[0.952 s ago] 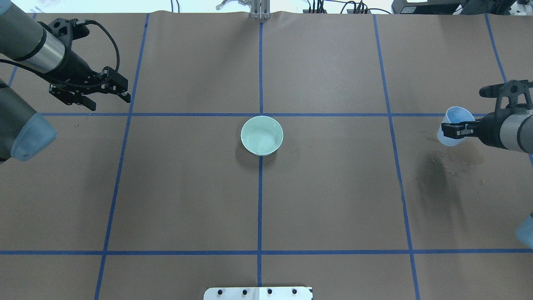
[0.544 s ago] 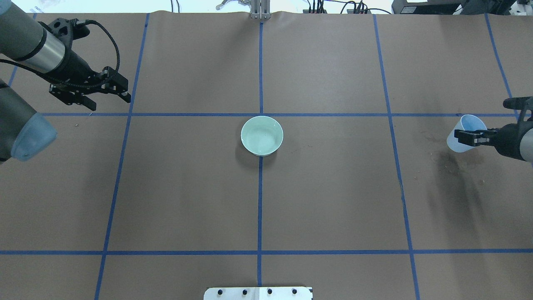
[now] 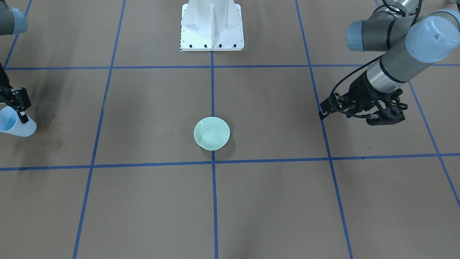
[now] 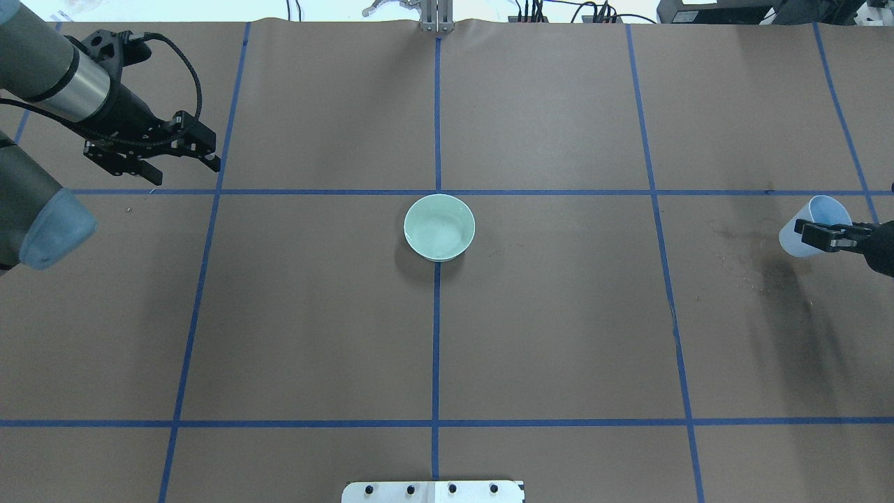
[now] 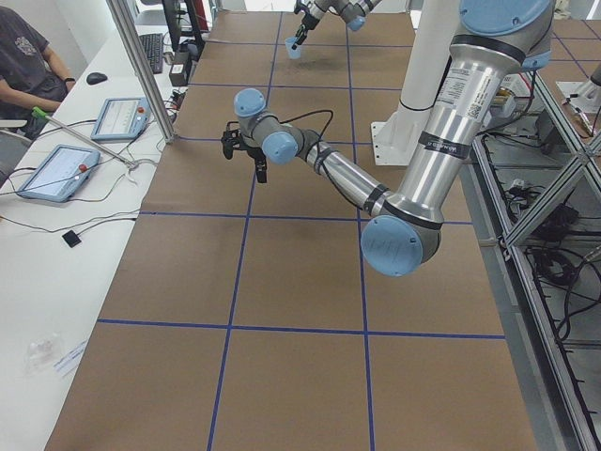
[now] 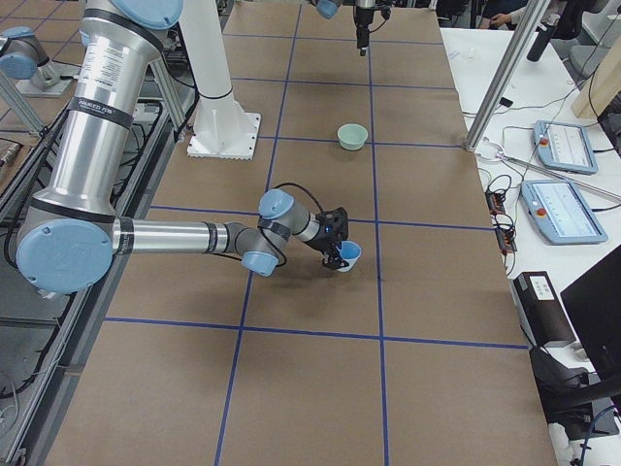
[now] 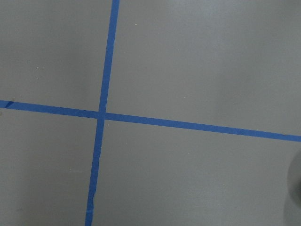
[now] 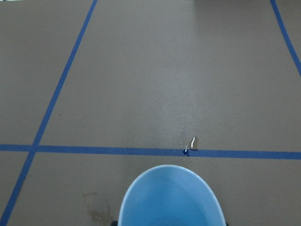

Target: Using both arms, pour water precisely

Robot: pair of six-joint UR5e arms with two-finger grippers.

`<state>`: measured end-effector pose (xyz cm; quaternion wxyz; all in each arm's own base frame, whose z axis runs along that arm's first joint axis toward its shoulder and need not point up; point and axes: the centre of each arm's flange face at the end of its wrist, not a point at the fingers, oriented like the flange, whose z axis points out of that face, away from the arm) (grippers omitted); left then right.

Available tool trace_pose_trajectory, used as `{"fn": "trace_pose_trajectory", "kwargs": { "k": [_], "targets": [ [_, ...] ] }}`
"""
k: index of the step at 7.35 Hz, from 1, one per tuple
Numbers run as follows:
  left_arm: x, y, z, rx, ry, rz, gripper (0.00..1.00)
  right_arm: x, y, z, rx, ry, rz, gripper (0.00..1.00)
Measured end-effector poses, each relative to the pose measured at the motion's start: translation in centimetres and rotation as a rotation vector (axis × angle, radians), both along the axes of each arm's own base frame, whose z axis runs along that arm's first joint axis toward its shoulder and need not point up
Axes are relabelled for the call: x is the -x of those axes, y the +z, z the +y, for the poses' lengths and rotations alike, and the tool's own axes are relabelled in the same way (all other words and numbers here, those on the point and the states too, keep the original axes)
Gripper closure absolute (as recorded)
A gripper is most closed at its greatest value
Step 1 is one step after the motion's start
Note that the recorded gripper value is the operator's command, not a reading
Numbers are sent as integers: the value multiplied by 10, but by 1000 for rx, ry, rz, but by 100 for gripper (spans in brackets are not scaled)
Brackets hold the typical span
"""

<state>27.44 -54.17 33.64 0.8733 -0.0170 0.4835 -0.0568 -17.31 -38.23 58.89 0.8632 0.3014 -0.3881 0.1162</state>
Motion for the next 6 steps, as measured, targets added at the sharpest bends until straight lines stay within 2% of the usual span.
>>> {"fn": "trace_pose_trajectory", "kwargs": {
  "k": [2,4,5,6],
  "targets": [
    [0,0,0,0,0,0,0,15,0,6,-17,-10,12,30],
    [0,0,0,1,0,0,0,29,1,12,-33,-14,30,21],
    [0,0,0,1,0,0,0,30,4,14,-26,-10,30,21],
    [0,1,0,1,0,-1,0,31,9,14,-12,-3,27,16]
  ]
}}
